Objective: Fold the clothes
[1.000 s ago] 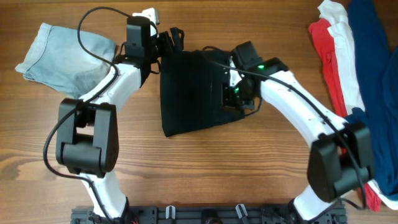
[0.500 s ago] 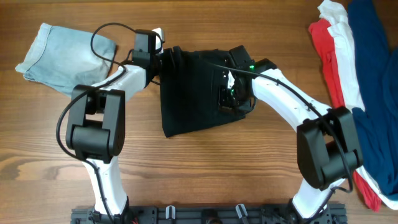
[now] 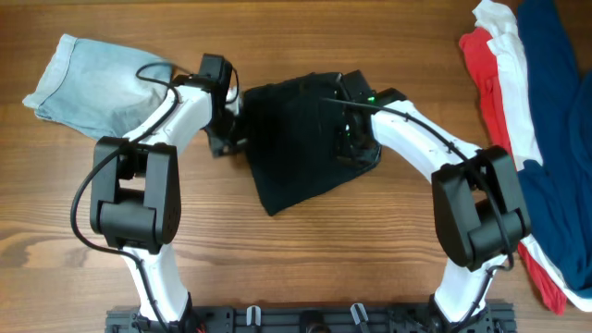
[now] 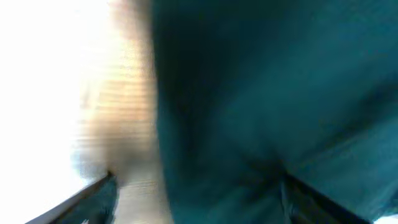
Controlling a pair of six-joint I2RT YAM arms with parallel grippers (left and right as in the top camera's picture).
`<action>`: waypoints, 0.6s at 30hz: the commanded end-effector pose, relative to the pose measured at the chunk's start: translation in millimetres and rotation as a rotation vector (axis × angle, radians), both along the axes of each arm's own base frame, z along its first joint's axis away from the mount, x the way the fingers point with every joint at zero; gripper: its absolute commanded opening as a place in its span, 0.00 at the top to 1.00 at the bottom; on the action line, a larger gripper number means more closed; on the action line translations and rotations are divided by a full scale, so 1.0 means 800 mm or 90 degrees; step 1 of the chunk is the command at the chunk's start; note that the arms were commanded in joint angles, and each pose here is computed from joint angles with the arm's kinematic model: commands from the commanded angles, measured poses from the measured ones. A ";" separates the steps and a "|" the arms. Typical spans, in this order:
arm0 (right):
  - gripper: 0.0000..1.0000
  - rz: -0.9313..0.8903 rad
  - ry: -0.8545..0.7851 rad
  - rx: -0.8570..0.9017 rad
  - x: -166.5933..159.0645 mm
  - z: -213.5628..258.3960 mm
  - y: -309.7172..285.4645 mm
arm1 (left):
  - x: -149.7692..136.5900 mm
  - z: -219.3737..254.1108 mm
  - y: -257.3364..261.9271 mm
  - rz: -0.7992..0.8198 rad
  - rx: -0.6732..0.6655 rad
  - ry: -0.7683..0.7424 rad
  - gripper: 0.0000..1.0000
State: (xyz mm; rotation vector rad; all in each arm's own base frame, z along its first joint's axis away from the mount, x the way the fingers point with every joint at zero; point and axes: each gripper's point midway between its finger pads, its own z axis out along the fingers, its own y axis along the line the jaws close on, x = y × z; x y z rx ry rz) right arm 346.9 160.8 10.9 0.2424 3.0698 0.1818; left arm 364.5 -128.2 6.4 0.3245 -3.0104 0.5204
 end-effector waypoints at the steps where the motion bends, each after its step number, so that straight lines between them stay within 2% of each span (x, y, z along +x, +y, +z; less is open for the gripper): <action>1: 0.96 -0.046 -0.057 -0.080 0.036 -0.006 -0.053 | -0.088 -0.046 0.017 -0.001 0.049 0.192 0.19; 5: 0.95 -0.067 -0.095 -0.091 0.057 -0.003 -0.070 | -0.106 -0.039 0.009 -0.023 0.057 0.220 0.21; 9: 0.94 -0.073 -0.107 -0.126 0.063 -0.001 -0.089 | -0.089 -0.020 0.000 -0.031 0.046 0.160 0.23; 14: 0.94 -0.049 -0.100 -0.131 0.060 -0.002 -0.090 | -0.021 0.036 -0.014 -0.071 0.003 -0.054 0.20; 16: 0.94 -0.049 -0.094 -0.132 0.057 -0.002 -0.091 | 0.018 0.070 -0.018 -0.099 -0.008 -0.177 0.15; 18: 0.94 -0.048 -0.087 -0.135 0.054 -0.002 -0.092 | 0.064 0.112 -0.013 -0.084 0.005 -0.309 0.07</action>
